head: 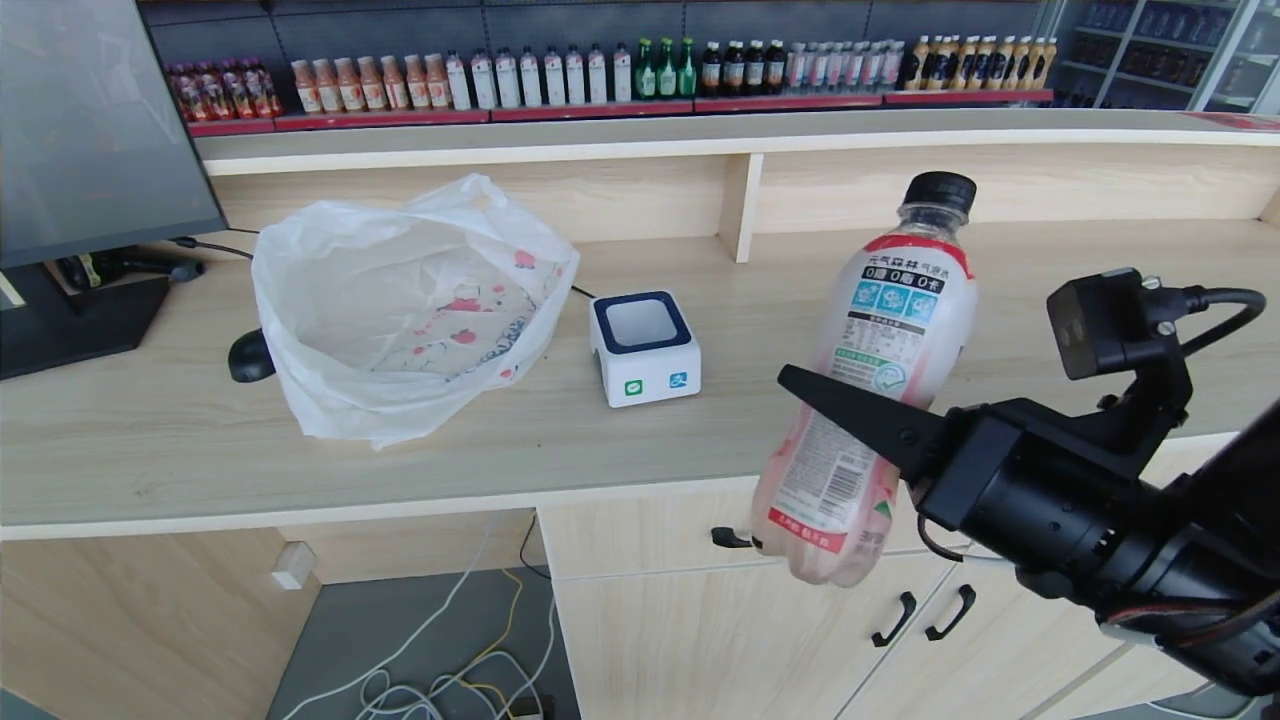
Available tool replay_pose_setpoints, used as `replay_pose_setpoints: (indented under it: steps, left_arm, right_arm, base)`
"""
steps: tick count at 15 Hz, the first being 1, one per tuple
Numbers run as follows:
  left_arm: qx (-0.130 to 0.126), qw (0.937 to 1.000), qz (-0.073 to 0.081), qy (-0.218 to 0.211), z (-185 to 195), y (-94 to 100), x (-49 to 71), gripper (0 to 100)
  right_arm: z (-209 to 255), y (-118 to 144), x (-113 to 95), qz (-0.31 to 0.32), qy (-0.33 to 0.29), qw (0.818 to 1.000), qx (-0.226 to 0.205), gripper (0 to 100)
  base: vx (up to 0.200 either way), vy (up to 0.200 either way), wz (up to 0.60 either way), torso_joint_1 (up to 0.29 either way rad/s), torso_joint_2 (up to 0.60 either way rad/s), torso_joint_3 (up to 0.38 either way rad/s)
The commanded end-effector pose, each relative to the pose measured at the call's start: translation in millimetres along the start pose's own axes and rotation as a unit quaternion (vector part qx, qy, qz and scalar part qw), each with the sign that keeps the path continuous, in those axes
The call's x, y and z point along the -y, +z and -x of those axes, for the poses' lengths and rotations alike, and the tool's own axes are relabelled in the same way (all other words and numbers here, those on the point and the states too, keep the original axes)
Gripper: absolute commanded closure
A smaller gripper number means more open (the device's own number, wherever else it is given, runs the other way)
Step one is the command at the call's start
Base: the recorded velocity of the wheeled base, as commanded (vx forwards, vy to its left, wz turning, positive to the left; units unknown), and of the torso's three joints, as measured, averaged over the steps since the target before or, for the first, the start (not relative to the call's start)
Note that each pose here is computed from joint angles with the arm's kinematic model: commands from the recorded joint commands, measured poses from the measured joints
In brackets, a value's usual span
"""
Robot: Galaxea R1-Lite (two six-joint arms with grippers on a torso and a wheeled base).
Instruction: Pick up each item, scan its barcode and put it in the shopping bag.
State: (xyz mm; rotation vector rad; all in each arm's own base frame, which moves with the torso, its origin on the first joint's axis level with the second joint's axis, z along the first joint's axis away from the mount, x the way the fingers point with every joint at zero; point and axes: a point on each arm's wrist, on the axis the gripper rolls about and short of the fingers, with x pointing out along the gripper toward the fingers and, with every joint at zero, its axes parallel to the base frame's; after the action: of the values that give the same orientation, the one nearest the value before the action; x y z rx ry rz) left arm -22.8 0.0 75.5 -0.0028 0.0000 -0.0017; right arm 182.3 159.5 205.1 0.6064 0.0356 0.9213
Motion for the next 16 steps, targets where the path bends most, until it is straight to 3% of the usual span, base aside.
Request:
replay_pose_setpoints:
  steps: [1,4,8,11,14,16]
  left_arm:
    - [0.0,1.0,0.0,0.0,0,0.0,0.0,0]
    - [0.0,1.0,0.0,0.0,0,0.0,0.0,0]
    - [0.0,1.0,0.0,0.0,0,0.0,0.0,0]
    - [0.0,1.0,0.0,0.0,0,0.0,0.0,0]
    - [0.0,1.0,0.0,0.0,0,0.0,0.0,0]
    - [0.0,1.0,0.0,0.0,0,0.0,0.0,0]
  right_arm:
    - [-17,-28,9,-0.021,0.009,0.999,-0.024,100]
    - [-32,-44,7,-0.026,0.049,0.998,-0.019,100]
    - [-30,-58,-20,-0.098,0.118,0.986,-0.06,100]
    - [-39,-68,-18,-0.122,0.152,0.976,-0.102,100]
    - [-67,-70,-16,-0.156,0.165,0.969,-0.093,100]
    - [-92,-59,-22,-0.18,0.193,0.963,-0.062,100]
  base:
    - [0.0,0.0,0.0,0.0,0.0,0.0]
    - [0.0,0.0,0.0,0.0,0.0,0.0]
    - [0.0,0.0,0.0,0.0,0.0,0.0]
    - [0.0,0.0,0.0,0.0,0.0,0.0]
    - [0.0,0.0,0.0,0.0,0.0,0.0]
    - [0.0,0.0,0.0,0.0,0.0,0.0]
